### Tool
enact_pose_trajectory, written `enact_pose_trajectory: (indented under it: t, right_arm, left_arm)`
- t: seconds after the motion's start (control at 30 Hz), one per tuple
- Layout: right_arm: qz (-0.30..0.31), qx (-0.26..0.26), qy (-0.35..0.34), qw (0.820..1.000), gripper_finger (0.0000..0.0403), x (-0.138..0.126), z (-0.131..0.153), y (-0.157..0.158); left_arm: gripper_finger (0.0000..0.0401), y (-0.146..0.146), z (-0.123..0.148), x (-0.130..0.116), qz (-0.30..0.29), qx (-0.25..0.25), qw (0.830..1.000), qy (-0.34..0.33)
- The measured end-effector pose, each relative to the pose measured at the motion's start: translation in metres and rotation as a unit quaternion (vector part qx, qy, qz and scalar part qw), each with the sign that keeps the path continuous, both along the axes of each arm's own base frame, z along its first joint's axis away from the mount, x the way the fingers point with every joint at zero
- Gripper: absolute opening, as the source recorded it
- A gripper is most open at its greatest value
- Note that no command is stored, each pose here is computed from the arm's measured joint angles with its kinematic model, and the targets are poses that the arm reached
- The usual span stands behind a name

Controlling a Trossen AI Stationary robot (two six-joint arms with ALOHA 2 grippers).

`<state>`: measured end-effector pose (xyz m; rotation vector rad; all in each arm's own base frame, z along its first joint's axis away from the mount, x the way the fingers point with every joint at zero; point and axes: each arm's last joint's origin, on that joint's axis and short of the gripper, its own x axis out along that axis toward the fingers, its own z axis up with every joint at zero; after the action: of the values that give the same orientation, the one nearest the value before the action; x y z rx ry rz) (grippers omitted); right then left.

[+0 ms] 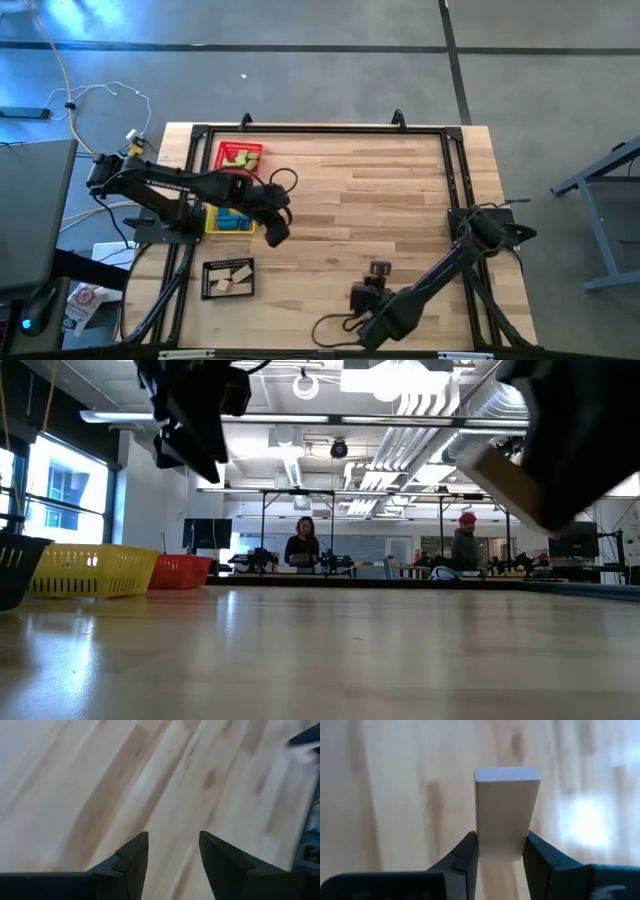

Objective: Sort & place blocks by color
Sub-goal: Put the rectangular wooden block into the black basket

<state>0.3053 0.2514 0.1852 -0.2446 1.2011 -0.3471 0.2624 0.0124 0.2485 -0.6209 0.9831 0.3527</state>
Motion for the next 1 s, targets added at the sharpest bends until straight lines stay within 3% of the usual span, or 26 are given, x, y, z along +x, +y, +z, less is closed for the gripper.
enact_pose_trajectory:
  t: [0.33,0.73,1.0]
  right_arm:
    - [-0.008,-0.065,-0.060,0.996,0.0092,0.039,0.016,-0.036]
    - [0.090,-0.137,-0.036,0.986,0.0092,0.079,0.043,-0.077]
    - [0.102,-0.149,-0.053,0.982,0.0092,0.094,0.059,-0.090]
  left_arm:
    - [0.0163,-0.017,0.013,0.017,0.030,-0.044,0.993,-0.106]
    - [0.0163,-0.021,0.019,0.023,0.049,-0.064,0.985,-0.151]
    - [0.0163,-0.021,0.021,0.024,0.044,-0.062,0.984,-0.161]
